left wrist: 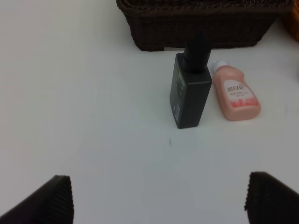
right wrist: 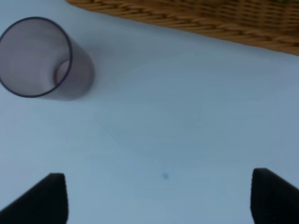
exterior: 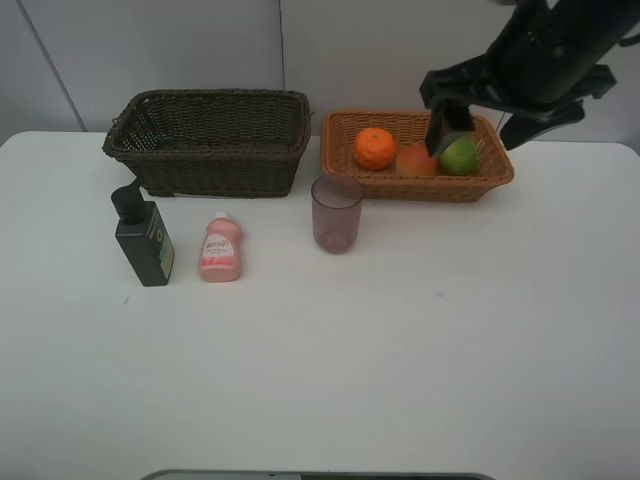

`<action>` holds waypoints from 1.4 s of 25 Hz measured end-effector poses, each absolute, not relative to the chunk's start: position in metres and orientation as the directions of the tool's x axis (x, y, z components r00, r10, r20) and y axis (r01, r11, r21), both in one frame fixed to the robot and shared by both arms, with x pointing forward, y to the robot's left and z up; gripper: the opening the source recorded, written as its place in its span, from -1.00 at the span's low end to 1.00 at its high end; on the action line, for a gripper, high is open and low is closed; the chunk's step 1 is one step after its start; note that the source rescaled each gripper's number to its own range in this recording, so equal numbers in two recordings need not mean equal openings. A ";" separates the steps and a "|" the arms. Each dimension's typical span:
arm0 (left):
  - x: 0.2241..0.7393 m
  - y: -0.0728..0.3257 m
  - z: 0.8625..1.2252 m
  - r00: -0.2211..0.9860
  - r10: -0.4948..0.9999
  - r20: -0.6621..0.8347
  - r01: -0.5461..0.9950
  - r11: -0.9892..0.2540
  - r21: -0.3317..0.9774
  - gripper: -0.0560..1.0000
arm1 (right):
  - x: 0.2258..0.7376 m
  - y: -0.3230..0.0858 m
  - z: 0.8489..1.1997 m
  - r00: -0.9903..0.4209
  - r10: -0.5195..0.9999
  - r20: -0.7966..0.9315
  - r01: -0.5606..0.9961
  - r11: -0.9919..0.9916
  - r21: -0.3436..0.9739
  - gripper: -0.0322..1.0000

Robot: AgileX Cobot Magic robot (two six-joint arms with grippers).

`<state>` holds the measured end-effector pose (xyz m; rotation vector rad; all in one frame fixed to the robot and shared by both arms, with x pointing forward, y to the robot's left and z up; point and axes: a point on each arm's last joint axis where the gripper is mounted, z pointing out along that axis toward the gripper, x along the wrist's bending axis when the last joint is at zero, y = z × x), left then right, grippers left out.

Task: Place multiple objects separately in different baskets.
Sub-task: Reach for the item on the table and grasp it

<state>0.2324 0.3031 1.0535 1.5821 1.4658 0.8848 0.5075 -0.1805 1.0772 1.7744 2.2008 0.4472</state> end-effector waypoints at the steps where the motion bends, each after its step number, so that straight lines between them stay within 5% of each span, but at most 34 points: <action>1: 0.232 0.303 1.054 0.089 0.996 -0.020 0.446 -0.021 0.895 0.91 | 0.502 -0.191 1.082 -0.179 0.984 -0.016 0.891 0.169 0.422 0.24; 9: 0.232 0.303 1.054 0.089 0.996 -0.020 0.446 -0.021 0.895 0.91 | 0.434 -0.270 1.108 0.056 0.998 0.025 0.834 -0.061 0.548 0.24; 19: 0.232 0.303 1.054 0.089 0.996 -0.020 0.446 -0.021 0.895 0.91 | 0.293 -0.300 1.150 0.039 0.994 0.102 0.564 -0.106 0.819 0.24; 27: 0.232 0.303 1.054 0.089 0.996 -0.020 0.446 -0.021 0.895 0.91 | 0.218 -0.314 1.142 0.009 0.995 0.099 0.430 -0.093 0.898 0.24; 35: 0.232 0.303 1.054 0.089 0.996 -0.020 0.446 -0.021 0.895 0.91 | 0.208 -0.316 1.095 -0.028 0.999 0.033 0.395 -0.019 0.919 0.24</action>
